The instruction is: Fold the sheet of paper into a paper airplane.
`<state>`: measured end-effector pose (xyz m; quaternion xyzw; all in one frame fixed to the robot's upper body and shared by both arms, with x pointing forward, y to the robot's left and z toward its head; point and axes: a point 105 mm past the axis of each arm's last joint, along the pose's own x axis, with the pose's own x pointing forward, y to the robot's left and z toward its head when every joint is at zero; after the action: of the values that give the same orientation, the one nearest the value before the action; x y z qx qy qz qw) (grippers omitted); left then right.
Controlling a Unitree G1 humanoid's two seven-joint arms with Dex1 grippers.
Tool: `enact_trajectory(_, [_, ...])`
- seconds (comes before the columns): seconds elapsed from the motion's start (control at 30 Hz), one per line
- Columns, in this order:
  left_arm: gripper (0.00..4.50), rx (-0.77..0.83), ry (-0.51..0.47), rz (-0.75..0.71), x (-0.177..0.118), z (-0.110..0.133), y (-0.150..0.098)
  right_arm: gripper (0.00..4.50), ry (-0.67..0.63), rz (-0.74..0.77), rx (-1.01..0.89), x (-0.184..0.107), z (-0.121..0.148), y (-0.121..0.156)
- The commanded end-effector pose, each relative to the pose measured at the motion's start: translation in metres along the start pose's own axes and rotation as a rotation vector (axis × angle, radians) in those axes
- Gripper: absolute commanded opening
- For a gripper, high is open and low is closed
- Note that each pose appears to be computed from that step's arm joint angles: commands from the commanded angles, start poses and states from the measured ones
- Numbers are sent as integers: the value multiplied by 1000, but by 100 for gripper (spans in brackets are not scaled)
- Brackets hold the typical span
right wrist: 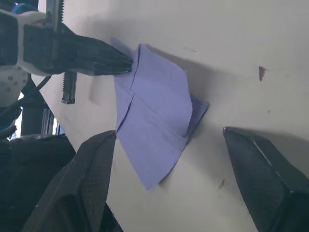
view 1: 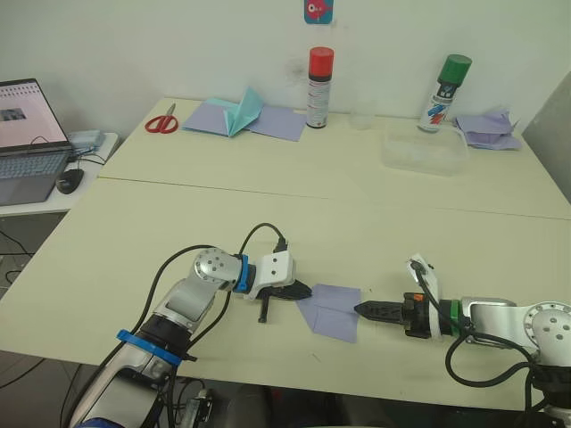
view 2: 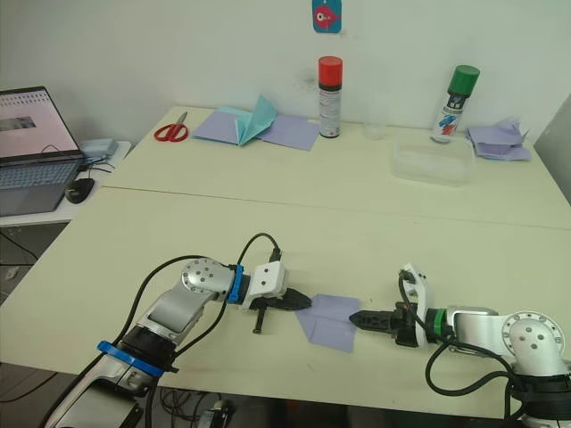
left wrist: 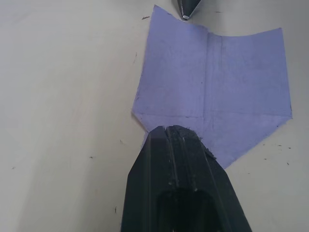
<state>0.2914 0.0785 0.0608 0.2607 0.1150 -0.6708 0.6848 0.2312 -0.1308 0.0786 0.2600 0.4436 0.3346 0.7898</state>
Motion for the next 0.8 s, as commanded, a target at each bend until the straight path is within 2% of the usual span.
enact_trajectory(0.03, [0,-108,114,-1,3,-34,-11,369,3,1,103,8,-4,9])
enact_trajectory(0.4, [0,-111,117,5,3,-34,-9,369,-68,30,232,38,3,23])
enact_trajectory(0.8, [0,-105,122,-6,3,-35,-10,369,-75,99,217,31,9,25])
